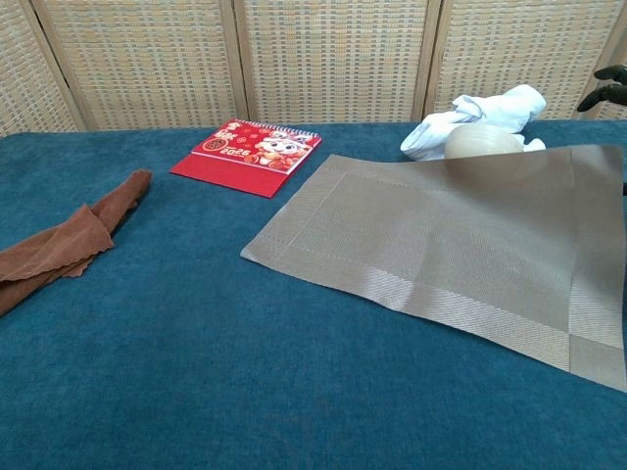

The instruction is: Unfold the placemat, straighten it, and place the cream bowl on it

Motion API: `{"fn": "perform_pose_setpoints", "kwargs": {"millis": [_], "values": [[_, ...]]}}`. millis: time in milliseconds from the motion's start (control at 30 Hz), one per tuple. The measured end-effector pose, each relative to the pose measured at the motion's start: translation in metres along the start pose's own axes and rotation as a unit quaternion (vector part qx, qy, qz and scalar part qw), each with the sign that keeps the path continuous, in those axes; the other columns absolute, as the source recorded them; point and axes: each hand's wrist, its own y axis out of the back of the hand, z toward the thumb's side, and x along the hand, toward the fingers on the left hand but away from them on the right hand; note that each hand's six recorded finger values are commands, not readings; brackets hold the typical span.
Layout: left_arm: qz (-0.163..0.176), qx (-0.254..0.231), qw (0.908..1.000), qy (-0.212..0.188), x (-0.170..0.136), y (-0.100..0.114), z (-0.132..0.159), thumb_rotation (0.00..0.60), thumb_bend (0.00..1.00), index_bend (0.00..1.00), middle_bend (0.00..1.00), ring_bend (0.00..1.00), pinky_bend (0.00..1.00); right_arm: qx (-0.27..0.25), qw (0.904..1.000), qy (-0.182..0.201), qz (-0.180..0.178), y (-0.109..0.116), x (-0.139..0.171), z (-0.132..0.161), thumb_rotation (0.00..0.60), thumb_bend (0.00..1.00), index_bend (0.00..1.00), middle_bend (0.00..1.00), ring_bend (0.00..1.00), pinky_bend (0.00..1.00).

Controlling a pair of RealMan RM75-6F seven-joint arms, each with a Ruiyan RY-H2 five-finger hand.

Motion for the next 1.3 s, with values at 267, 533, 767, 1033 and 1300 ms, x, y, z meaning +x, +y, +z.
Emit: {"fn": "perform_pose_setpoints", "kwargs": {"millis": [267, 533, 767, 1033, 1300], "values": [[0.001, -0.001, 1.0, -0.004, -0.001, 0.001, 0.002, 0.6, 0.12, 0.0, 0.0, 0.0, 0.0, -0.019, 0.9996, -0.013, -0.015, 0.015, 0.013, -0.014, 0.6, 0.27, 0.13, 0.0, 0.0, 0.0], [0.001, 0.001, 1.0, -0.007, -0.003, 0.0, 0.003, 0.6, 0.12, 0.0, 0.0, 0.0, 0.0, -0.063, 0.9971, -0.015, -0.04, 0.027, 0.047, -0.028, 0.6, 0.26, 0.1, 0.0, 0.0, 0.0], [0.003, 0.001, 0.9999, -0.01, -0.003, 0.001, 0.003, 0.6, 0.12, 0.0, 0.0, 0.0, 0.0, -0.088, 0.9953, -0.007, -0.039, 0.028, 0.091, -0.041, 0.6, 0.25, 0.09, 0.0, 0.0, 0.0], [-0.001, 0.006, 0.9999, -0.013, -0.002, -0.003, 0.005, 0.6, 0.12, 0.0, 0.0, 0.0, 0.0, -0.103, 0.9938, -0.008, -0.041, 0.033, 0.133, -0.049, 0.6, 0.24, 0.09, 0.0, 0.0, 0.0], [-0.006, 0.004, 0.9997, -0.023, 0.002, -0.008, 0.013, 0.6, 0.12, 0.0, 0.0, 0.0, 0.0, -0.117, 0.992, -0.012, -0.047, 0.038, 0.138, -0.055, 0.6, 0.24, 0.09, 0.0, 0.0, 0.0]]}}
